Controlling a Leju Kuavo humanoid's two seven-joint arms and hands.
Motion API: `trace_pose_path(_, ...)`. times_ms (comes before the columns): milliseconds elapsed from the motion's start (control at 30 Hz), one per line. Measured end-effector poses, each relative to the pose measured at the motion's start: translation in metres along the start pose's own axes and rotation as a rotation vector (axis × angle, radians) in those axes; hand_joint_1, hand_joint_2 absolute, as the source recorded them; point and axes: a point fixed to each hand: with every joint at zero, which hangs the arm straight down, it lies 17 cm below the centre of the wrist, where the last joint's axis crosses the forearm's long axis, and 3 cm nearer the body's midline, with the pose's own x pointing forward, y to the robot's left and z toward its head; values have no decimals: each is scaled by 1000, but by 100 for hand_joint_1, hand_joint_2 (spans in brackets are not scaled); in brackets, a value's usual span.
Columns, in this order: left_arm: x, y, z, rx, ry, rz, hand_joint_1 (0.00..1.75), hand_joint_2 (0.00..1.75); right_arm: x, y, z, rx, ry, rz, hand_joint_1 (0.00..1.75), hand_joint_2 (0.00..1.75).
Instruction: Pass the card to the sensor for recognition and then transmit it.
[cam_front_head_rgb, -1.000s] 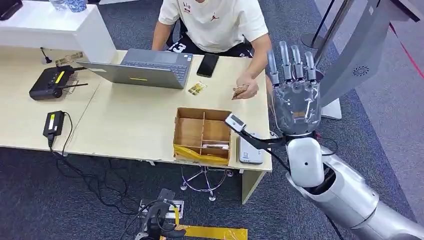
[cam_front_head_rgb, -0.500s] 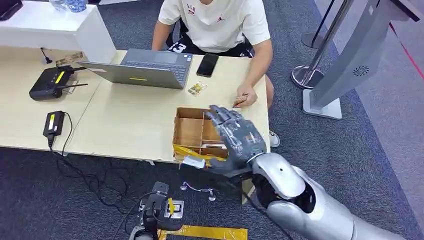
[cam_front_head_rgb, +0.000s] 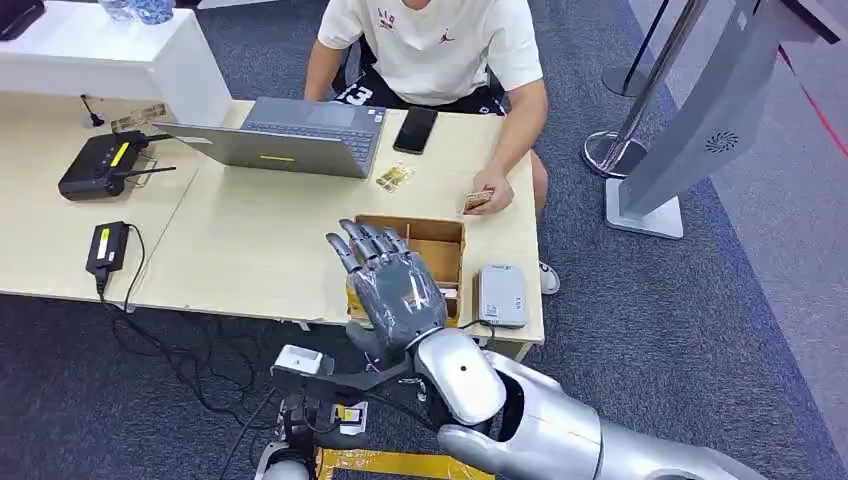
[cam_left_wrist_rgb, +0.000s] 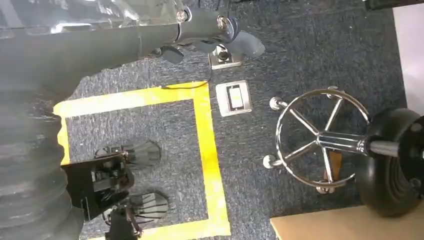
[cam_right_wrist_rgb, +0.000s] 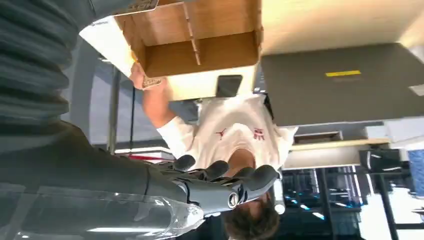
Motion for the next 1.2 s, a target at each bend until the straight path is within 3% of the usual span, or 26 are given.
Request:
trace_pose_path(433,29,-5,1,-13,-51,-14,0,175,5,30,-9,87,2,121,0,175)
trace_pose_path(933,40,-18,6,-64,-61,-16,0,175,-67,70,-4,211,178,226,0,175)
trace_pose_path(1200,38,-16,4,-58,-55,-19,0,175,-100,71,0,212,264,261,0,175)
